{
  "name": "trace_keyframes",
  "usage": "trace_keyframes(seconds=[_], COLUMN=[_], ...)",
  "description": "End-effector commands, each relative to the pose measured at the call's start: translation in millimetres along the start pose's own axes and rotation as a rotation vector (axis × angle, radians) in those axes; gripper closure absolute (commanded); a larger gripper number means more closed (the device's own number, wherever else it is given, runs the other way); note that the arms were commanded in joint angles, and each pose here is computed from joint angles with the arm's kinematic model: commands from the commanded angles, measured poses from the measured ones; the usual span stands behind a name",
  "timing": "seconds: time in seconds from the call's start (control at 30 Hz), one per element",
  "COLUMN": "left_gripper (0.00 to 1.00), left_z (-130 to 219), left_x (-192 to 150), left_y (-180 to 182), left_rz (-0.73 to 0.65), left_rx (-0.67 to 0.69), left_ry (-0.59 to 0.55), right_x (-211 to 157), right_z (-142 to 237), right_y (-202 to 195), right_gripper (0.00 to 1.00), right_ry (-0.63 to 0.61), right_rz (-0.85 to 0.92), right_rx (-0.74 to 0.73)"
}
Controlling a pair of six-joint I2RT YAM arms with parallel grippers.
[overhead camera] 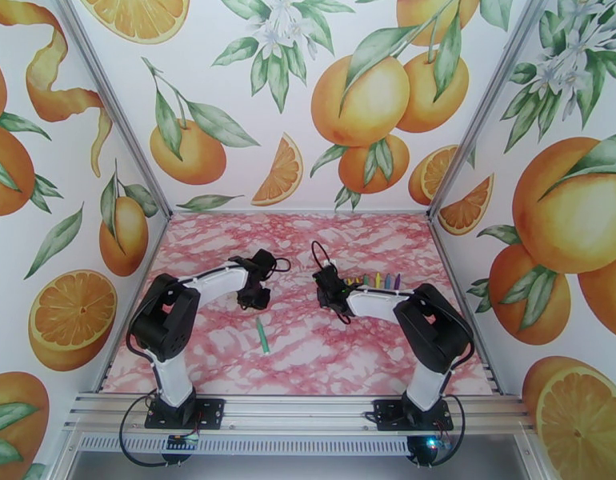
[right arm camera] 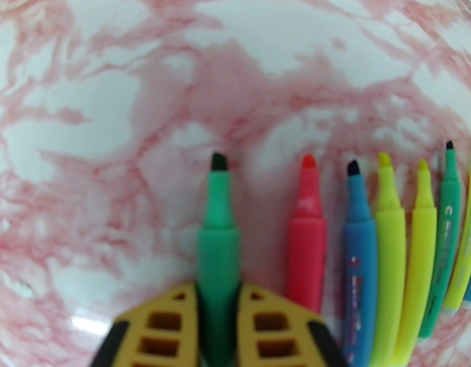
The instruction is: Open the pen caps
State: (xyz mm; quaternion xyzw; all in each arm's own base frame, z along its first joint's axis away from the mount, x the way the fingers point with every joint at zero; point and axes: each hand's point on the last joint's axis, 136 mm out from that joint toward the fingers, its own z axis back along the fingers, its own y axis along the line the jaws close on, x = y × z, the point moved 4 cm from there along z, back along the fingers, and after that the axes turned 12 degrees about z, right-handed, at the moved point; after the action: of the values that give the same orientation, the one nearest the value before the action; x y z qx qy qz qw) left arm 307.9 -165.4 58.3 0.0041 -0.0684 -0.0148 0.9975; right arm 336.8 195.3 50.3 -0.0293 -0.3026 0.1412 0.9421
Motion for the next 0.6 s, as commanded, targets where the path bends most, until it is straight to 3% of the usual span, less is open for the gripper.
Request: trace_keyframes(seconds=[0.0,0.57], left_gripper=[0.87,0.80], left_z=[3.5,2.1], left_x=[8.4,8.0], left_y=[-2.1,-1.8], left_rz=[-0.024,-0.019], left_rx=[0.021,0.033], left_ry=[-0.028,-0.030], right_x=[-0.8,4.6], right_z=[-3.8,15.8], right_y=[-5.9,-6.6], right_gripper=[0.78,0.69], right_ry=[0.018,-0.010], right_rz=[-0.007,-0.010], right_rx=[-0.040,-0.007])
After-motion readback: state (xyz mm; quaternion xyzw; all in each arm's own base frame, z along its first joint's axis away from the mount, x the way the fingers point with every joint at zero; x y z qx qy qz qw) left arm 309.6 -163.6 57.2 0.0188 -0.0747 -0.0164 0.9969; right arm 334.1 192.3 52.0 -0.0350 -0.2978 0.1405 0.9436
